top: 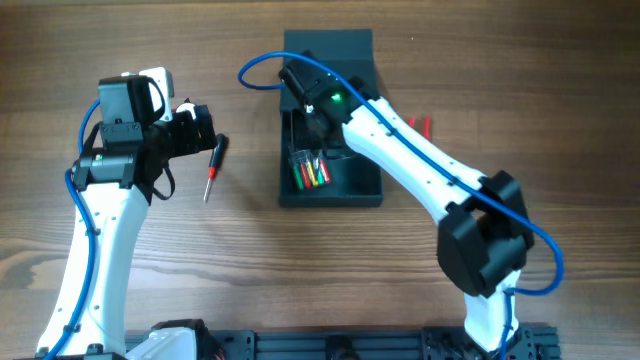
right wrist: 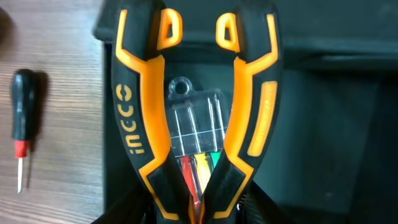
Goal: Pack container
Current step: 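Lower the pliers into the green box and open the right gripper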
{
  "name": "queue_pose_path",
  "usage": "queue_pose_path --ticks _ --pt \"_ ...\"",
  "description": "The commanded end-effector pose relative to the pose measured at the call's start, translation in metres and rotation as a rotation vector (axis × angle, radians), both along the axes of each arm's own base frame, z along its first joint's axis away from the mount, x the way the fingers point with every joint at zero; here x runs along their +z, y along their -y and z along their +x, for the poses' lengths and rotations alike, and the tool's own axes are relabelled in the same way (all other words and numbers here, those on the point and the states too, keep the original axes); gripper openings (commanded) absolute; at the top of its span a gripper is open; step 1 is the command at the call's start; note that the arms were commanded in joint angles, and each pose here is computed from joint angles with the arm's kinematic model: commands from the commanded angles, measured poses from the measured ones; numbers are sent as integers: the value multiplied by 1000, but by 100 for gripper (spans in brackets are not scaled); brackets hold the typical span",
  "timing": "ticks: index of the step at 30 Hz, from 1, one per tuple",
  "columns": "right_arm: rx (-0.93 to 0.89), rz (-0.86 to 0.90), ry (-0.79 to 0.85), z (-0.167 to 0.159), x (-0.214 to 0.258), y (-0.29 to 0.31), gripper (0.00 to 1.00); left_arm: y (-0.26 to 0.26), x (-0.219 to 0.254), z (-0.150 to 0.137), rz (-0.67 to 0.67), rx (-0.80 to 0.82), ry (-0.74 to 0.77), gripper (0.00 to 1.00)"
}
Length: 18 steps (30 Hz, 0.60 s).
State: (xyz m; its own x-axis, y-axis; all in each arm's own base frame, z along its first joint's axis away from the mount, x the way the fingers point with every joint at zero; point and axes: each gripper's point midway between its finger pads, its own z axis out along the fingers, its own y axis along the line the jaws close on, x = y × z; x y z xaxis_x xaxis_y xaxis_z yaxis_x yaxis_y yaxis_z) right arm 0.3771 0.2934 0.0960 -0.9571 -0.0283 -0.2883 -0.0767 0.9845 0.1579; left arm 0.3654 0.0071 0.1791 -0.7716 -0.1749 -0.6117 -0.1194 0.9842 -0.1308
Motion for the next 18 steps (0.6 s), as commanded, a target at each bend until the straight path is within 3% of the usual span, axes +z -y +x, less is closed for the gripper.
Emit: queue_pose_path --ticks 1,6,14,18 --pt "-75 30 -38 0 -12 -8 15 1 8 5 13 -14 22 100" --pt "-71 53 -136 -8 -45 -19 14 1 8 5 12 -14 22 100" --pt "-73 82 -142 -6 -49 -26 15 1 8 5 12 -14 22 100" --pt "-55 119 -178 -13 -48 -33 8 1 8 4 13 -15 21 100"
